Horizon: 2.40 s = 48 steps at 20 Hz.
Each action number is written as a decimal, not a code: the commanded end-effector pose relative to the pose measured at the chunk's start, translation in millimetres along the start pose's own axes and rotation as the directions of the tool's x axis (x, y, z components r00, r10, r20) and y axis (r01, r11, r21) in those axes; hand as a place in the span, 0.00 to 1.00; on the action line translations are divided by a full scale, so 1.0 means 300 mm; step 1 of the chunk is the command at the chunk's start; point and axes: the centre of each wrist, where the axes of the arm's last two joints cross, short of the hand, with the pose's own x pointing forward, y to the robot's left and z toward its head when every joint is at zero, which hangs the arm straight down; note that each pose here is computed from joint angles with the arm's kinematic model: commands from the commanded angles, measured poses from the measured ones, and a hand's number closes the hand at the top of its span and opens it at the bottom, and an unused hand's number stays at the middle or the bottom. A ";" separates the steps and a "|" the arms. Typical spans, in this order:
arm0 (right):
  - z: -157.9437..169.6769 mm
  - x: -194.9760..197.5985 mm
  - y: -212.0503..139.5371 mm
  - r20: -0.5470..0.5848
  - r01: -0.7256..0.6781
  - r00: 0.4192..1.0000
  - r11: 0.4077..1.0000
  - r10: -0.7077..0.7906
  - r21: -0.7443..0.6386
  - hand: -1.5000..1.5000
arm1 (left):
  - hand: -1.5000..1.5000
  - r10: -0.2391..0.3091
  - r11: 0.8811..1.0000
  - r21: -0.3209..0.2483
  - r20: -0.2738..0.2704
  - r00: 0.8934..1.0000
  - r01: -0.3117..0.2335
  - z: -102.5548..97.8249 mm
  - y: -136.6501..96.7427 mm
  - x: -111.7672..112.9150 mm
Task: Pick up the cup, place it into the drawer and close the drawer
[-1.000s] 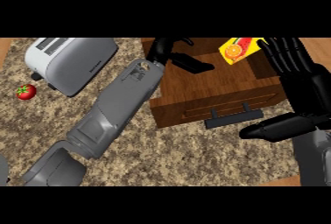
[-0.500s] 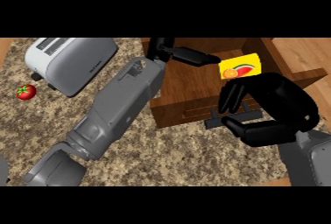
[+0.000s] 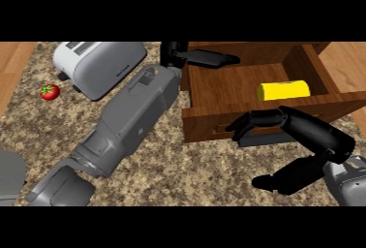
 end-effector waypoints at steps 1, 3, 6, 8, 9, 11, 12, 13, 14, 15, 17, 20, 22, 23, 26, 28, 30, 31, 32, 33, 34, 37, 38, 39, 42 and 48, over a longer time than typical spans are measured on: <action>-0.001 -0.054 0.059 -0.129 -0.150 0.981 0.988 0.146 -0.024 0.00 | 0.00 0.032 0.999 0.033 0.008 0.999 -0.033 0.005 0.012 -0.012; -0.003 -0.116 0.122 -0.179 -0.161 0.972 0.986 0.154 -0.028 0.00 | 0.00 0.073 0.997 0.026 0.014 0.997 -0.074 0.032 0.027 -0.040; -0.047 -0.243 0.150 -0.272 -0.182 0.946 0.983 0.175 0.002 0.00 | 0.00 0.099 0.995 0.029 0.030 0.995 -0.099 0.053 0.046 -0.065; -0.084 -0.317 0.219 -0.300 -0.179 0.936 0.983 0.182 0.037 0.00 | 0.00 0.107 0.994 0.021 0.025 0.994 -0.108 0.062 0.054 -0.075; -0.087 -0.338 0.205 -0.321 -0.175 0.927 0.981 0.193 0.082 0.00 | 0.00 0.123 0.992 0.028 0.025 0.992 -0.124 0.050 0.057 -0.053; -0.108 -0.399 0.210 -0.321 -0.208 0.918 0.972 0.233 0.112 0.00 | 0.00 0.130 0.991 0.024 0.027 0.991 -0.131 0.094 0.070 -0.096; -0.145 -0.414 0.197 -0.348 -0.195 0.911 0.975 0.220 0.105 0.00 | 0.00 0.124 0.991 0.048 0.047 0.991 -0.126 0.103 0.145 -0.112; -0.098 -0.481 0.160 -0.361 -0.212 0.903 0.972 0.234 0.101 1.00 | 0.00 0.124 0.992 0.036 0.032 0.992 -0.125 0.101 0.129 -0.108; -0.141 -0.493 0.212 -0.385 -0.207 0.890 0.969 0.243 0.134 1.00 | 0.00 0.126 0.991 0.050 0.031 0.991 -0.128 0.095 0.147 -0.092; -0.149 -0.519 0.180 -0.403 -0.213 0.887 0.974 0.228 0.082 1.00 | 0.00 0.114 0.992 0.051 0.046 0.992 -0.116 0.067 0.182 -0.054; -0.152 -0.568 0.157 -0.415 -0.212 0.884 0.976 0.217 0.060 1.00 | 0.00 0.127 0.991 0.031 0.034 0.991 -0.128 0.109 0.186 -0.093; -0.172 -0.551 0.011 -0.368 -0.215 0.913 0.975 0.177 -0.064 1.00 | 0.00 0.149 0.988 0.029 0.035 0.988 -0.150 0.143 0.237 -0.113; -0.210 -0.550 -0.011 -0.360 -0.215 0.918 0.971 0.166 -0.100 1.00 | 0.00 0.142 0.989 0.020 0.040 0.989 -0.143 0.148 0.252 -0.107; -0.187 -0.553 -0.065 -0.353 -0.226 0.920 0.965 0.168 -0.130 1.00 | 0.00 0.139 0.990 0.018 0.022 0.990 -0.140 0.144 0.289 -0.102; -0.159 -0.547 -0.158 -0.347 -0.239 0.926 0.941 0.147 -0.240 1.00 | 0.00 0.157 0.988 0.007 0.014 0.987 -0.157 0.170 0.319 -0.110; -0.201 -0.534 -0.167 -0.341 -0.239 0.930 0.929 0.136 -0.283 1.00 | 0.00 0.170 0.986 -0.003 0.034 0.985 -0.170 0.152 0.348 -0.068; -0.170 -0.503 -0.269 -0.373 -0.271 0.917 0.904 0.138 -0.331 1.00 | 0.00 0.161 0.987 -0.004 0.018 0.987 -0.161 0.167 0.374 -0.083; -0.155 -0.507 -0.281 -0.375 -0.257 0.920 0.901 0.116 -0.351 1.00 | 0.00 0.167 0.986 -0.010 0.029 0.986 -0.167 0.185 0.360 -0.096; -0.185 -0.466 -0.317 -0.365 -0.257 0.924 0.895 0.117 -0.365 1.00 | 0.00 0.162 0.987 -0.025 0.023 0.987 -0.161 0.153 0.365 -0.063; -0.145 -0.485 -0.326 -0.374 -0.251 0.922 0.891 0.101 -0.379 1.00 | 0.00 0.156 0.988 -0.010 0.008 0.988 -0.156 0.207 0.393 -0.114; -0.166 -0.450 -0.354 -0.352 -0.248 0.930 0.884 0.104 -0.396 1.00 | 0.00 0.157 0.987 -0.022 0.006 0.988 -0.157 0.212 0.385 -0.124; -0.134 -0.449 -0.382 -0.362 -0.236 0.928 0.885 0.083 -0.401 1.00 | 0.00 0.166 0.985 -0.041 -0.001 0.986 -0.166 0.211 0.404 -0.109; -0.127 -0.435 -0.403 -0.348 -0.226 0.934 0.882 0.076 -0.414 1.00 | 0.00 0.176 0.984 -0.030 0.003 0.984 -0.176 0.221 0.408 -0.119; -0.120 -0.425 -0.419 -0.358 -0.231 0.931 0.884 0.078 -0.406 1.00 | 0.00 0.173 0.984 -0.053 0.002 0.985 -0.173 0.219 0.400 -0.114; -0.113 -0.419 -0.425 -0.331 -0.214 0.941 0.883 0.071 -0.419 1.00 | 0.00 0.185 0.982 -0.038 0.014 0.983 -0.185 0.207 0.405 -0.098; -0.065 -0.402 -0.467 -0.307 -0.175 0.951 0.890 0.042 -0.420 1.00 | 0.00 0.202 0.978 -0.061 -0.001 0.979 -0.201 0.231 0.399 -0.114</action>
